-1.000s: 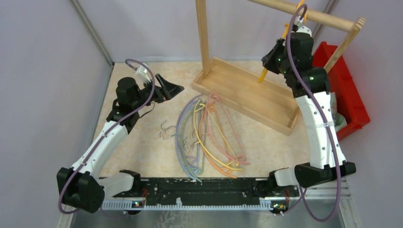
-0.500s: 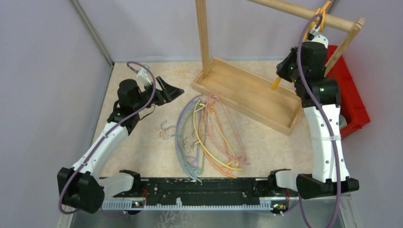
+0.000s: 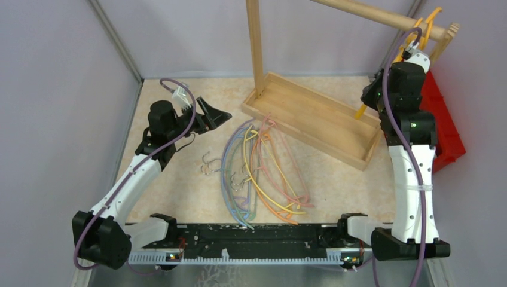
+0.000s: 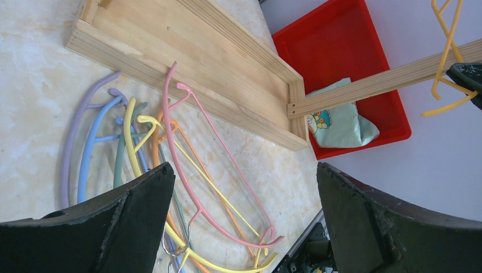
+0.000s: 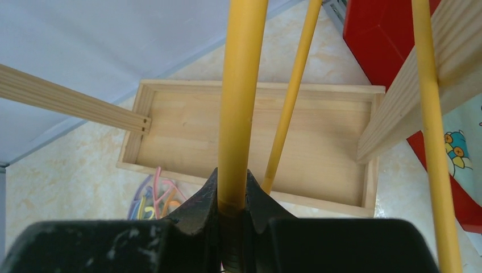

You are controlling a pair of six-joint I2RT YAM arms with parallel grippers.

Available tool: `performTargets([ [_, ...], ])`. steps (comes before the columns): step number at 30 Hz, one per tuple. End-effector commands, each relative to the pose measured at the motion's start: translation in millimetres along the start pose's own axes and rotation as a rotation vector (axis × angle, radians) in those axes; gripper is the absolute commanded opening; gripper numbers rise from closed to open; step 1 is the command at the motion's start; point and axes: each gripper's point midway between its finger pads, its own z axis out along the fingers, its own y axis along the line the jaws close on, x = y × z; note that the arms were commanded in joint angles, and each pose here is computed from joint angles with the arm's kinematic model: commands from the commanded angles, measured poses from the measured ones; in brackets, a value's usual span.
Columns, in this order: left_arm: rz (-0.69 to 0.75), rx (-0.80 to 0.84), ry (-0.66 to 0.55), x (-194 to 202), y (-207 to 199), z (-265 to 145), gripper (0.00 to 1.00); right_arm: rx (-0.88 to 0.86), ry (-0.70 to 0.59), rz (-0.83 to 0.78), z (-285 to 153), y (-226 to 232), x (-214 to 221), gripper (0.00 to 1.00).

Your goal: Organize the hangers

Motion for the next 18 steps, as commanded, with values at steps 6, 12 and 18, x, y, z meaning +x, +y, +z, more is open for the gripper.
performTargets([
  [6,0.003,0.009,-0.005,-1.5,-1.7,-3.2,0.99,0.053,0.064,0.007,-6.7,-15.8,17.0,0.39],
  [12,0.007,0.009,-0.016,-3.2,-3.1,-5.0,0.99,0.013,0.042,0.006,-13.7,-7.2,6.0,0.61],
  [18,0.002,0.007,-0.013,0.0,-1.7,-6.9,0.99,0.0,0.027,0.007,-26.3,-4.9,-2.3,0.69],
])
